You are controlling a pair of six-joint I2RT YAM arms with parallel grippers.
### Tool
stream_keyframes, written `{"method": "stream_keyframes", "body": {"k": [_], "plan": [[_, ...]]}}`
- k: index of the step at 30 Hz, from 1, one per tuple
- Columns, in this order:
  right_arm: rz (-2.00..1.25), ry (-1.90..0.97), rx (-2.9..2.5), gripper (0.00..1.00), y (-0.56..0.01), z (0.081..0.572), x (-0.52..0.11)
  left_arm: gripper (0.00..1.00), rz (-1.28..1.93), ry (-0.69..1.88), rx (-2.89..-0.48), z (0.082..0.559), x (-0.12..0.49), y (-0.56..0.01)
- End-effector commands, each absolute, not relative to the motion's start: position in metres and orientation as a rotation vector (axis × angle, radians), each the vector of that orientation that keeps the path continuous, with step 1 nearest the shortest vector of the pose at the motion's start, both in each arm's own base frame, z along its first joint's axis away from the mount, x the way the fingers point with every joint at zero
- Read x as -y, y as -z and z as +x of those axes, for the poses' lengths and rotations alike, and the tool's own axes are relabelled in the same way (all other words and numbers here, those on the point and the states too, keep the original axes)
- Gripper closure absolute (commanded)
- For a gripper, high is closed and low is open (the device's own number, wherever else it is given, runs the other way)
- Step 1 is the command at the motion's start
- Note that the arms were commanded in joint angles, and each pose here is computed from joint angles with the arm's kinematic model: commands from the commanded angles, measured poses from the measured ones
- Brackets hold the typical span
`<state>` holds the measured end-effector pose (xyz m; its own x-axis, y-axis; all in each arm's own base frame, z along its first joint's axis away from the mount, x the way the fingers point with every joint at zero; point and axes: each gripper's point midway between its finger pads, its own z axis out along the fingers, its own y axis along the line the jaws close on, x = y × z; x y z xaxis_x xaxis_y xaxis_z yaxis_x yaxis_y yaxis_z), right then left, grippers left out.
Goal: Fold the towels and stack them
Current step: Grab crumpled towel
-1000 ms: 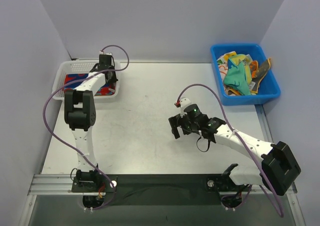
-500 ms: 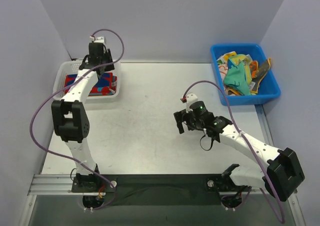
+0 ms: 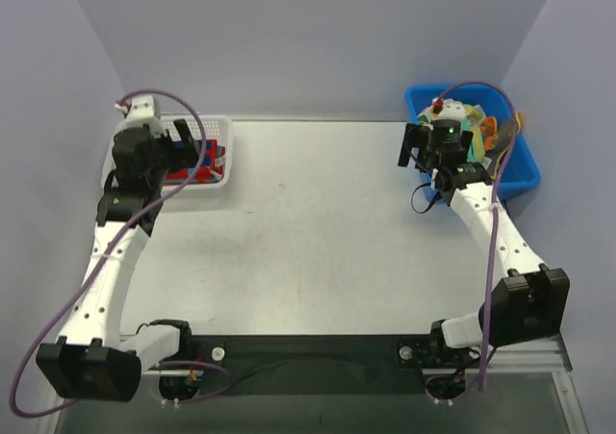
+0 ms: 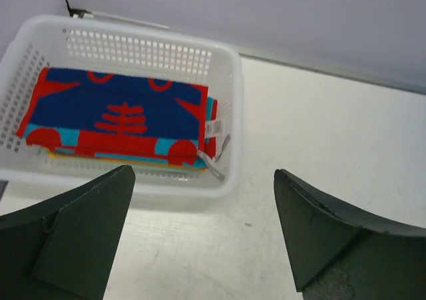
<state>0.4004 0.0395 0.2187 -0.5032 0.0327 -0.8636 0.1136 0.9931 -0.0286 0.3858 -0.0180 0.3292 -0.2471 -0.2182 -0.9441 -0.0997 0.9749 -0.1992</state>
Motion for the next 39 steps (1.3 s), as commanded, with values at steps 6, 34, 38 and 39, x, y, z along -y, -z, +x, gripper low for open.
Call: {"method": "stream_keyframes", "body": {"k": [6, 34, 38, 39], "plan": [[0.574, 0.252, -2.113, 0.05, -0.195, 0.463, 0.07, 0.03, -0.066, 0.173, -2.106, 0.321, 0.064, -0.206], [0.349, 0.488, -1.98, 0.94, -0.275, 0.509, 0.104, 0.03, 0.075, 0.189, -2.157, 0.3, 0.089, -0.175], [0.306, 0.498, -1.85, 0.94, -0.321, 0.51, 0.096, 0.02, 0.075, 0.193, -2.146, 0.3, 0.09, -0.177], [0.305, 0.5, -1.813, 0.94, -0.338, 0.511, 0.096, 0.03, 0.075, 0.193, -2.141, 0.299, 0.09, -0.179]]}}
